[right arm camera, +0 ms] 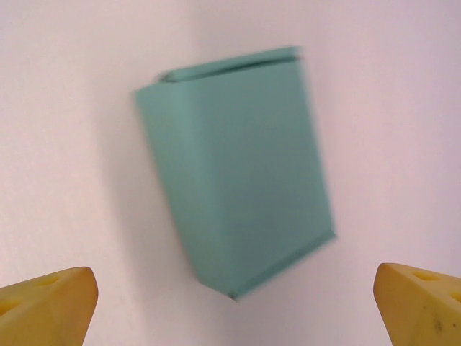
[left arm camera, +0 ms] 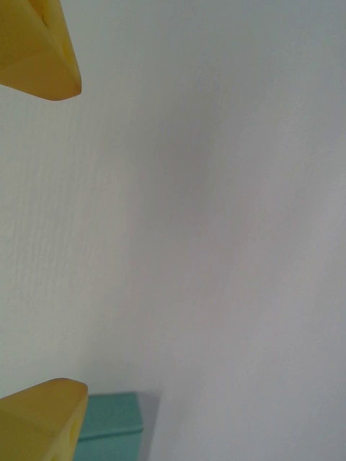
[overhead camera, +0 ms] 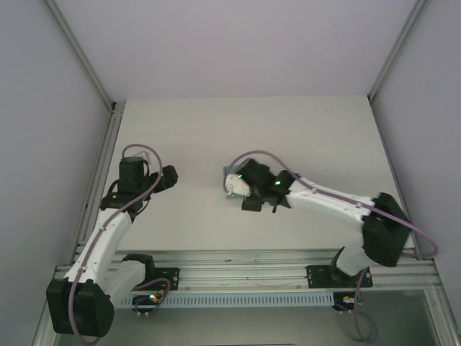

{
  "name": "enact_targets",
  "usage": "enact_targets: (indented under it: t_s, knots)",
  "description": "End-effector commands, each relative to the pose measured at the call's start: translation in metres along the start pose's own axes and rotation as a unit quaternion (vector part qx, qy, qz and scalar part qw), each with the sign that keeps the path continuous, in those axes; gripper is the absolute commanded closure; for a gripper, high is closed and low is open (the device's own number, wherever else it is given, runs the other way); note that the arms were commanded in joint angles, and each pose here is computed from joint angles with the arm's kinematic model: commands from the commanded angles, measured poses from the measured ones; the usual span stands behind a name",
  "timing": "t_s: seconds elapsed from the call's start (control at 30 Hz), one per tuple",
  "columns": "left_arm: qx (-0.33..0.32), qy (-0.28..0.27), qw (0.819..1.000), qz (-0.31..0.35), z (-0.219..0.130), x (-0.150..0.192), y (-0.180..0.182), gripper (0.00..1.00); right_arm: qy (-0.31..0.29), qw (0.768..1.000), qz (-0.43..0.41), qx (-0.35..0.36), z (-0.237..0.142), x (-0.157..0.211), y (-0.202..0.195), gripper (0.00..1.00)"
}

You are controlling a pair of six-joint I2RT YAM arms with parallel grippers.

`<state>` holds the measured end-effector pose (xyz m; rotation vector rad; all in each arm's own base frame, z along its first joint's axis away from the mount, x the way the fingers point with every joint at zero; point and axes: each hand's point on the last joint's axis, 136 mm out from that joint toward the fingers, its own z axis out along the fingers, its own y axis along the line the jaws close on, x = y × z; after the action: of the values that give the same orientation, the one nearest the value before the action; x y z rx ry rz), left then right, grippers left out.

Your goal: Assemble paper box

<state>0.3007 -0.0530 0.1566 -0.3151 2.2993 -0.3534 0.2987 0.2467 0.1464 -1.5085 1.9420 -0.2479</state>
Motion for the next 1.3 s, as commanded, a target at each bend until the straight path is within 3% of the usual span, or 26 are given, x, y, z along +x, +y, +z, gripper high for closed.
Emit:
enact_targets:
  t_s: [0.0, 0.07, 0.13, 0.2, 0.27, 0.3, 0.43, 0.57, 0.67, 0.7, 0.77, 0.8, 0.87, 1.27]
  knots:
    - [-0.047, -0.066, 0.997, 0.020, 0.011, -0.036, 0.025, 0.00, -0.065, 0.969, 0.223, 0.087, -0.018, 0.031, -0.067, 0.00]
    - [-0.078, -0.076, 0.994, 0.009, 0.026, -0.045, 0.050, 0.00, -0.107, 0.924, 0.340, 0.137, -0.025, 0.068, -0.104, 0.00]
    - [-0.102, -0.084, 0.991, -0.002, 0.042, -0.050, 0.074, 0.00, -0.140, 0.861, 0.442, 0.209, -0.032, 0.119, -0.135, 0.00]
    - [-0.116, -0.096, 0.989, 0.015, 0.055, -0.056, 0.089, 0.00, -0.164, 0.794, 0.524, 0.261, -0.038, 0.168, -0.150, 0.00]
    - [-0.137, -0.129, 0.981, 0.044, 0.062, -0.062, 0.100, 0.00, -0.183, 0.752, 0.565, 0.285, -0.038, 0.199, -0.151, 0.00]
    - [-0.146, -0.143, 0.978, 0.045, 0.065, -0.062, 0.107, 0.00, -0.189, 0.747, 0.570, 0.285, -0.035, 0.207, -0.147, 0.01]
    - [-0.134, -0.194, 0.970, 0.063, 0.073, -0.060, 0.107, 0.00, -0.171, 0.765, 0.546, 0.297, -0.014, 0.221, -0.139, 0.00]
    - [-0.134, -0.230, 0.958, 0.111, 0.075, -0.064, 0.096, 0.00, -0.194, 0.753, 0.531, 0.338, -0.007, 0.233, -0.139, 0.00]
    - [-0.111, -0.249, 0.948, 0.163, 0.094, -0.052, 0.079, 0.00, -0.185, 0.752, 0.539, 0.332, 0.020, 0.244, -0.136, 0.00]
    - [-0.125, -0.249, 0.943, 0.181, 0.096, -0.050, 0.077, 0.00, -0.176, 0.757, 0.541, 0.322, 0.024, 0.243, -0.138, 0.00]
    - [-0.113, -0.234, 0.950, 0.172, 0.097, -0.046, 0.077, 0.00, -0.141, 0.773, 0.553, 0.279, 0.037, 0.241, -0.140, 0.00]
    - [-0.121, -0.247, 0.947, 0.165, 0.095, -0.052, 0.082, 0.00, -0.162, 0.773, 0.543, 0.285, 0.034, 0.238, -0.140, 0.00]
    - [-0.119, -0.231, 0.953, 0.153, 0.097, -0.049, 0.085, 0.00, -0.152, 0.769, 0.549, 0.292, 0.033, 0.243, -0.139, 0.00]
    - [-0.125, -0.238, 0.948, 0.168, 0.097, -0.050, 0.081, 0.00, -0.154, 0.768, 0.548, 0.293, 0.033, 0.242, -0.140, 0.00]
